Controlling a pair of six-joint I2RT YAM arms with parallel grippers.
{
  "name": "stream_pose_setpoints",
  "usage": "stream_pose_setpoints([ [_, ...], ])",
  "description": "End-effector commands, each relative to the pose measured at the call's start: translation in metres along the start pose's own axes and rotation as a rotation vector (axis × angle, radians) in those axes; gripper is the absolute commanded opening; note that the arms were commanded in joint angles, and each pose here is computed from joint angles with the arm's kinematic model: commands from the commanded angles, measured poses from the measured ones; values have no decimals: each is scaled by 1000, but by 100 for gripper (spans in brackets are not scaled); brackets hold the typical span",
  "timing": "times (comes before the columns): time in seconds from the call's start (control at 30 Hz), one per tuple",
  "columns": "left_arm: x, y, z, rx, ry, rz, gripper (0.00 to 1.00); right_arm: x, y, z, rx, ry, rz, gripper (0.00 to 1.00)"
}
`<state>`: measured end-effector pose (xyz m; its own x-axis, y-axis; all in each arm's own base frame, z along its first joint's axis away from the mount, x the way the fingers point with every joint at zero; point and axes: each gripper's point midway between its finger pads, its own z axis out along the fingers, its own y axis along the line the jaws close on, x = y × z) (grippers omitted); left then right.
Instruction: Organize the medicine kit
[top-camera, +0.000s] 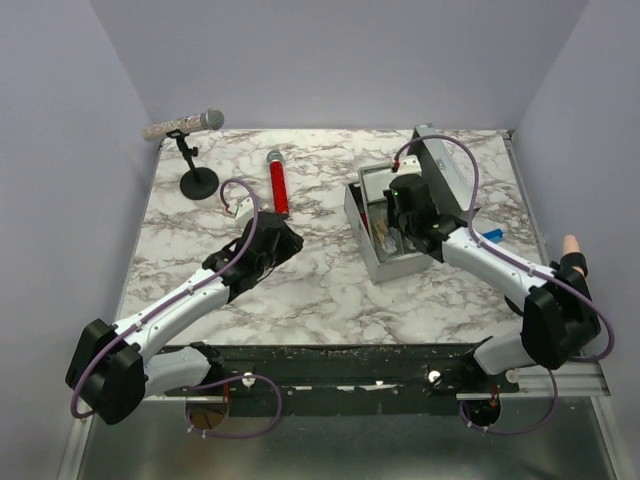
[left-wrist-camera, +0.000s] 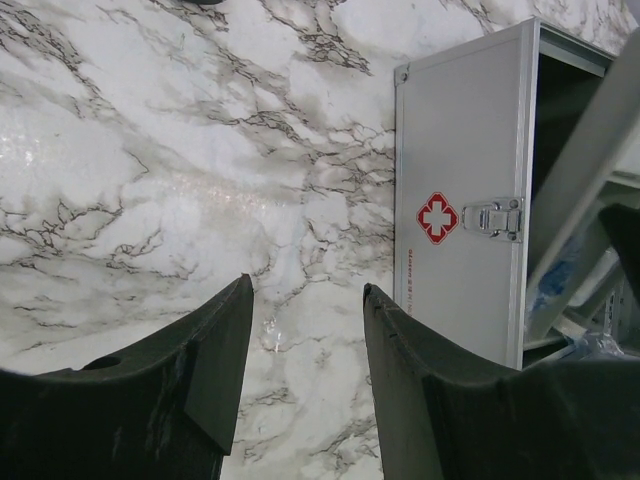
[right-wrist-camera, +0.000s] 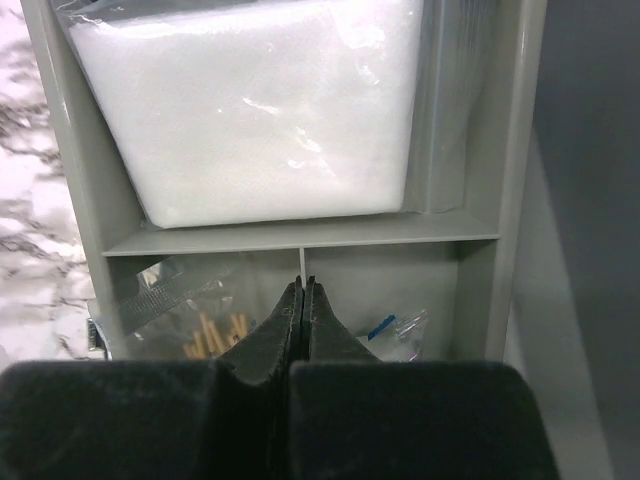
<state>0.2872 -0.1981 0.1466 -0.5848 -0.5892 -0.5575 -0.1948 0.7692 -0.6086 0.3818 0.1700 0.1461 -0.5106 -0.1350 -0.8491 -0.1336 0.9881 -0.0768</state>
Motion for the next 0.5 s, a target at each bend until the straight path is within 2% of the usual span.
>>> stream_pose_setpoints([
  [0.0, 9, 2, 4, 4, 32, -8, 57, -23, -3, -14, -11, -74, 46, 1],
  [0.17, 8, 3, 3, 4, 30, -7, 56, -32, -1, -27, -58, -138, 70, 1],
  [0.3, 8, 3, 3, 6, 28, -13, 57, -59, 3, -42, -102, -216, 87, 1],
  [0.47, 11, 3, 5, 7, 39, -20, 57, -86, 3, -49, -85, -178, 75, 1],
])
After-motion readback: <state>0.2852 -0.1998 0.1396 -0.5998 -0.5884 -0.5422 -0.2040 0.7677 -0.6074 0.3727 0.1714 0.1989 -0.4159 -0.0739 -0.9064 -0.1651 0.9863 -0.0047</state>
